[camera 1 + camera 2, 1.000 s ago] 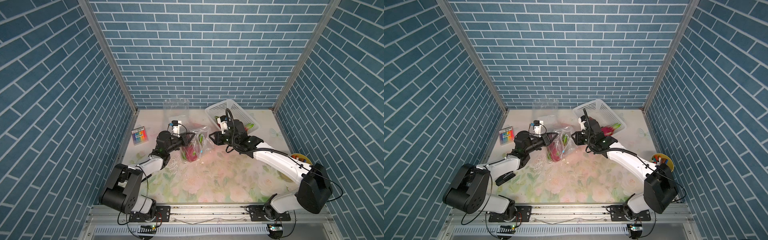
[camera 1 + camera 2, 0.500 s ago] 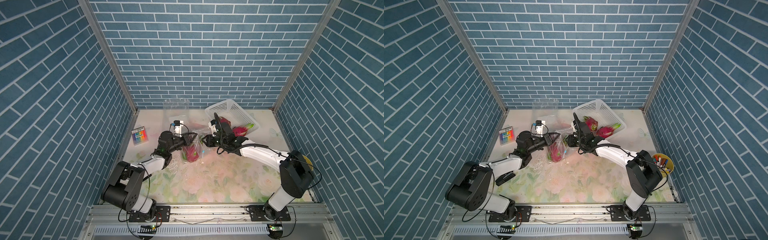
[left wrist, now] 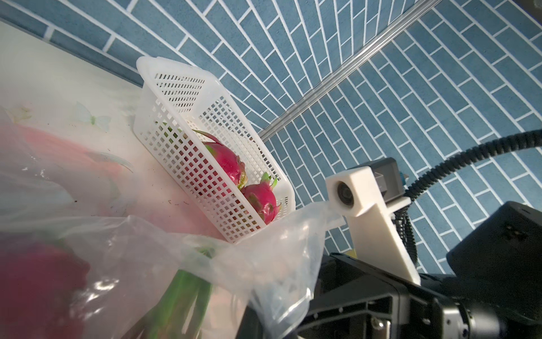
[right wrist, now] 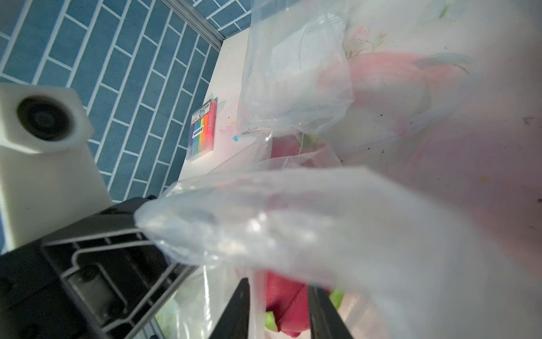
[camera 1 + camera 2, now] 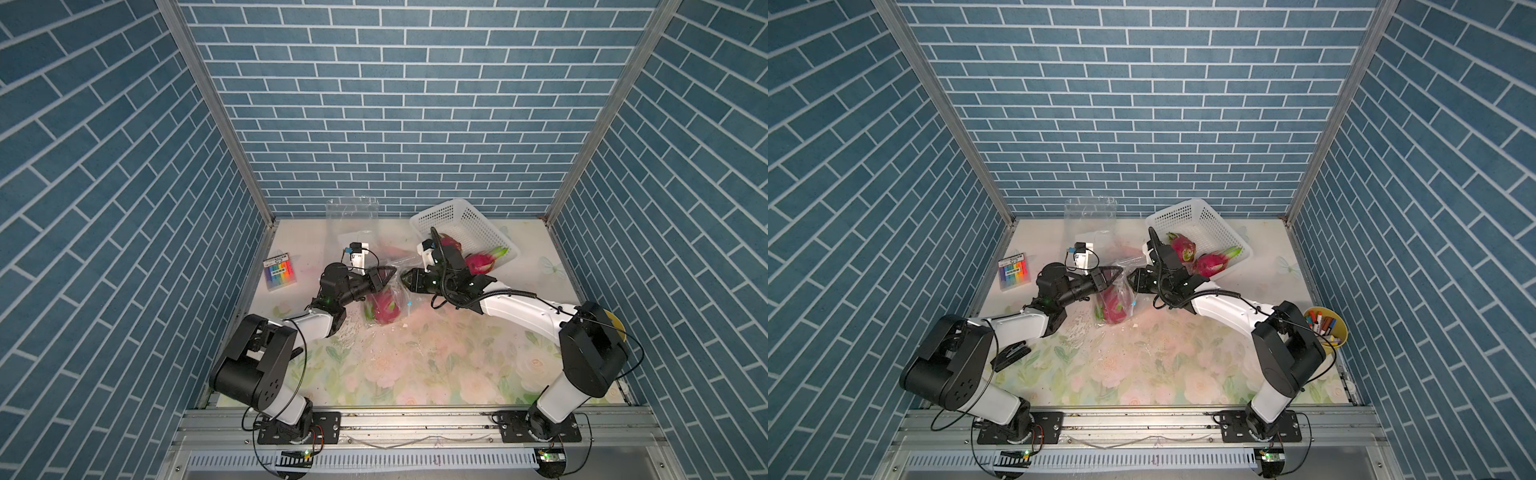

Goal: Open the zip-top bag and take out the dragon fruit
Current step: Pick up the dragon fruit from the zipper food storage bag.

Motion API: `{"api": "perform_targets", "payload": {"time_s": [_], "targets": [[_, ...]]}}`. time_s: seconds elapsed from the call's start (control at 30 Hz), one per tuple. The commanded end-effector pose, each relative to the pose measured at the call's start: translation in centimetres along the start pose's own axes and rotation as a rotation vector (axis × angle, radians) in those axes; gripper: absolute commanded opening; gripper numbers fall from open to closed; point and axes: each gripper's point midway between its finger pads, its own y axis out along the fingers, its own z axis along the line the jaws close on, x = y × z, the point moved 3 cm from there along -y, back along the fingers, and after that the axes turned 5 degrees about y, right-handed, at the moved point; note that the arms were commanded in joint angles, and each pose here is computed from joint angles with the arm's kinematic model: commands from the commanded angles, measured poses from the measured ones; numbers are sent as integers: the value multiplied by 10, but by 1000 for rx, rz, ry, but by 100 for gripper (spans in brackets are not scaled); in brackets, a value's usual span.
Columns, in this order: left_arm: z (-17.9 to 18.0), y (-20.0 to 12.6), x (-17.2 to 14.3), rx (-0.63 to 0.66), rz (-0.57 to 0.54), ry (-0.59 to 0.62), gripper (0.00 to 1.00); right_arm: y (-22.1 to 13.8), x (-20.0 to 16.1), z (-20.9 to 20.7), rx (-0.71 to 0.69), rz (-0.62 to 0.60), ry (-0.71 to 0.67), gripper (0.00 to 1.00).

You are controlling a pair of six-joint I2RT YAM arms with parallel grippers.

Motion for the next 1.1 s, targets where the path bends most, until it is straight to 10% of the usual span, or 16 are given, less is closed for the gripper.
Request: {"api": "perform_targets", "payload": {"time_s": [0.0, 1.07], "targets": [[-11, 5, 14, -41, -39, 24, 9, 2, -13, -1, 26, 27, 106, 33], [-15, 12, -7, -79, 42, 6, 13, 30, -26, 1, 94, 108, 188, 37]]}}
